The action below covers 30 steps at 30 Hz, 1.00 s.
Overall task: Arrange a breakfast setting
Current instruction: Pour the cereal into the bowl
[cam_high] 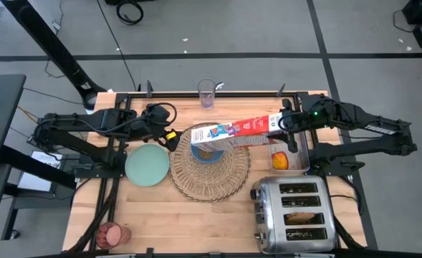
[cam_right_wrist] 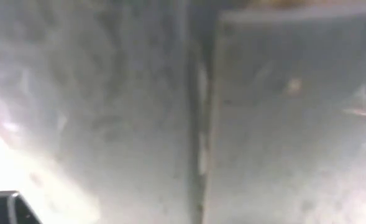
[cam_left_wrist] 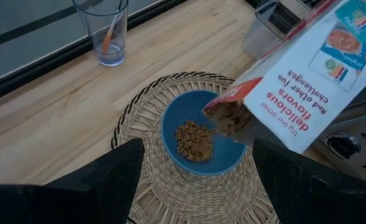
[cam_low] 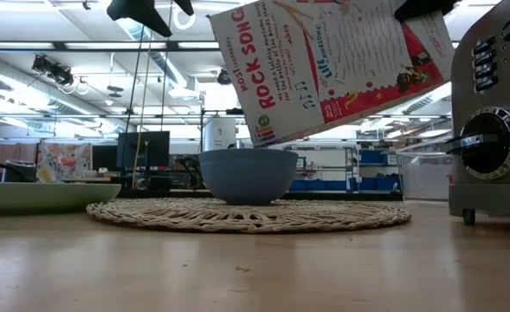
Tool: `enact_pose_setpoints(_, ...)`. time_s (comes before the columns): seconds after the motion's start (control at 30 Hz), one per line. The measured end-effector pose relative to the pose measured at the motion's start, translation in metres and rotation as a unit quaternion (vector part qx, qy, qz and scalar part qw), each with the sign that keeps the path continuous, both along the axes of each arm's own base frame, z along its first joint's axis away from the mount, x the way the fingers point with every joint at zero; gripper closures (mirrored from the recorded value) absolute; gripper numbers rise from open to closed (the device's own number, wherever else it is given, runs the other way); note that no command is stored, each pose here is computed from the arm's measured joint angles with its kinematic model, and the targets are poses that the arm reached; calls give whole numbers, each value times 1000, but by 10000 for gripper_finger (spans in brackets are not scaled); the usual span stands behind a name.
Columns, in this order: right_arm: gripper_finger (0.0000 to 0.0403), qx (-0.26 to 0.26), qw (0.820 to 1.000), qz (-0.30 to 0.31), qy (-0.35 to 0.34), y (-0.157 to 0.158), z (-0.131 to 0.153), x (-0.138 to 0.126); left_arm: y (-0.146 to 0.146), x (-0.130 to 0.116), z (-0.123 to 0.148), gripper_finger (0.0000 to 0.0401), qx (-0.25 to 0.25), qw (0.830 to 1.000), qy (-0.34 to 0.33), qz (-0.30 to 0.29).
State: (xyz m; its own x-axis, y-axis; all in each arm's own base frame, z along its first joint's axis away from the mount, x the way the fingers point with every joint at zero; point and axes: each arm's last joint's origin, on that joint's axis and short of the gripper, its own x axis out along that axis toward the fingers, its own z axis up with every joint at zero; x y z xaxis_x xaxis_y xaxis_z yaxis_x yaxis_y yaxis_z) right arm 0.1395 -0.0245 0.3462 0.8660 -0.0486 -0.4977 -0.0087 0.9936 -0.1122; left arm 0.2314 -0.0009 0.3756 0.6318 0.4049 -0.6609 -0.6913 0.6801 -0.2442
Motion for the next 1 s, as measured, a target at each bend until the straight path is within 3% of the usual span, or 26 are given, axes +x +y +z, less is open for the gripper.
enact_pose_setpoints(0.37,166,-18,999,0,34,-4,7,14,0,0,0,90,-6,1000,-4,7)
enact_pose_setpoints(0.73,167,-11,999,-30,16,-4,13,-6,0,0,0,90,-6,1000,-4,7)
enact_pose_setpoints(1.0,167,4,1000,-14,17,-3,12,-3,0,1,1,90,-7,1000,-10,7)
